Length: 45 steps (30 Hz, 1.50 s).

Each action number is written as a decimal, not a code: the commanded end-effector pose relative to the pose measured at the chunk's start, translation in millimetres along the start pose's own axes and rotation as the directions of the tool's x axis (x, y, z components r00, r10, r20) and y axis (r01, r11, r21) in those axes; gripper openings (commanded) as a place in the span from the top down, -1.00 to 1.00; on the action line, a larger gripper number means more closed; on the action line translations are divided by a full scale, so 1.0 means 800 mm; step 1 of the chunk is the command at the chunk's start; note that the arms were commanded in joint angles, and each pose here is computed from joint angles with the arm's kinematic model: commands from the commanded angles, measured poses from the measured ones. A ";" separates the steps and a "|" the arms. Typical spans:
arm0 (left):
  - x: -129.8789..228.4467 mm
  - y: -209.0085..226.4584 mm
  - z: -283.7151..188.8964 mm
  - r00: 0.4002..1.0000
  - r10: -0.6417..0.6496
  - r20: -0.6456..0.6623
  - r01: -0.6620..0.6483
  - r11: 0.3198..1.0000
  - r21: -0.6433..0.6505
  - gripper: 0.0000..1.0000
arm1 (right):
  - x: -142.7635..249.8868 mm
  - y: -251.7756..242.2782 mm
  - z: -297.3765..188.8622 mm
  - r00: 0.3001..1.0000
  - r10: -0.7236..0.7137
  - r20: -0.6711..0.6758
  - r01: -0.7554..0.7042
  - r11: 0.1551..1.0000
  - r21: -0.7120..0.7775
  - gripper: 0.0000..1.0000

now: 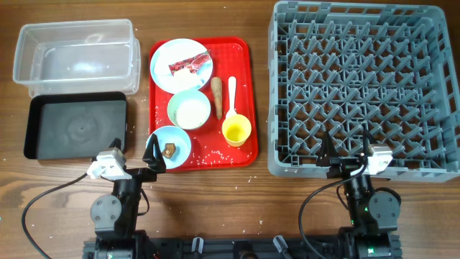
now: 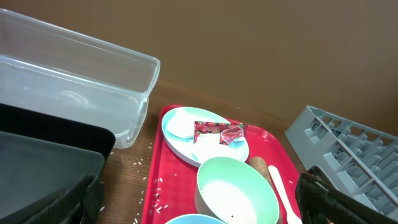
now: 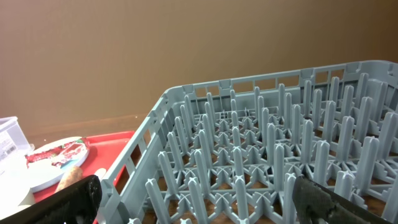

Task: Sort waste into correct bins and load items into the dishwasher rack

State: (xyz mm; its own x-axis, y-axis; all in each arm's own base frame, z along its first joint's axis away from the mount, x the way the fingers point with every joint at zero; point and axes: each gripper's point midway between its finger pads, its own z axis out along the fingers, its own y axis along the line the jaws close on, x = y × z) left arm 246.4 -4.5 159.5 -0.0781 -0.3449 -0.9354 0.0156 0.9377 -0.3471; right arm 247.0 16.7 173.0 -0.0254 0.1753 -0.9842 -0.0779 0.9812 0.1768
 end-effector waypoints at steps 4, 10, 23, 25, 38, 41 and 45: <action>0.000 0.004 0.000 1.000 0.013 0.004 -0.013 1.000 -0.013 -1.00 | -0.001 0.002 -0.001 1.000 -0.018 0.007 0.018 1.000 -0.013 -0.99; 0.001 0.004 0.000 1.000 0.013 0.004 -0.013 1.000 -0.012 -1.00 | -0.001 0.002 -0.001 1.000 -0.018 0.007 0.018 1.000 -0.013 -0.99; -0.035 -0.027 -0.005 0.996 0.021 0.084 -0.029 0.995 0.094 -1.00 | -0.012 0.064 -0.007 0.998 -0.009 -0.059 -0.008 0.960 -0.281 -0.99; -0.055 -0.034 -0.004 0.997 0.022 0.078 -0.029 0.995 0.092 -1.00 | -0.029 0.074 -0.004 0.996 -0.054 -0.072 0.029 0.949 -0.313 -1.00; -0.118 -0.102 0.215 0.834 0.195 -0.516 -0.112 0.976 0.188 -1.00 | -0.138 0.108 0.052 0.811 -0.290 -0.508 0.060 0.905 -0.421 -1.00; -0.067 -0.125 0.293 0.657 0.348 -0.669 -0.182 0.934 0.308 -1.00 | -0.119 0.104 0.072 0.751 -0.269 -0.603 0.004 0.915 -0.404 -1.00; 0.012 -0.117 0.348 0.571 0.440 -0.693 -0.239 0.897 0.373 -1.00 | -0.066 0.096 0.081 0.627 -0.174 -0.759 -0.127 0.939 -0.320 -0.99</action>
State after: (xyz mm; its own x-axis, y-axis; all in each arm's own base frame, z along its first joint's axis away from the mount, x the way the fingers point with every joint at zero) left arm 507.2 -102.0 188.7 -0.7485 0.1509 -0.6457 0.3395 0.9237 -0.1776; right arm 302.5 87.1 253.0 -0.6948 -0.1527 -0.7028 -0.4319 0.8700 0.2380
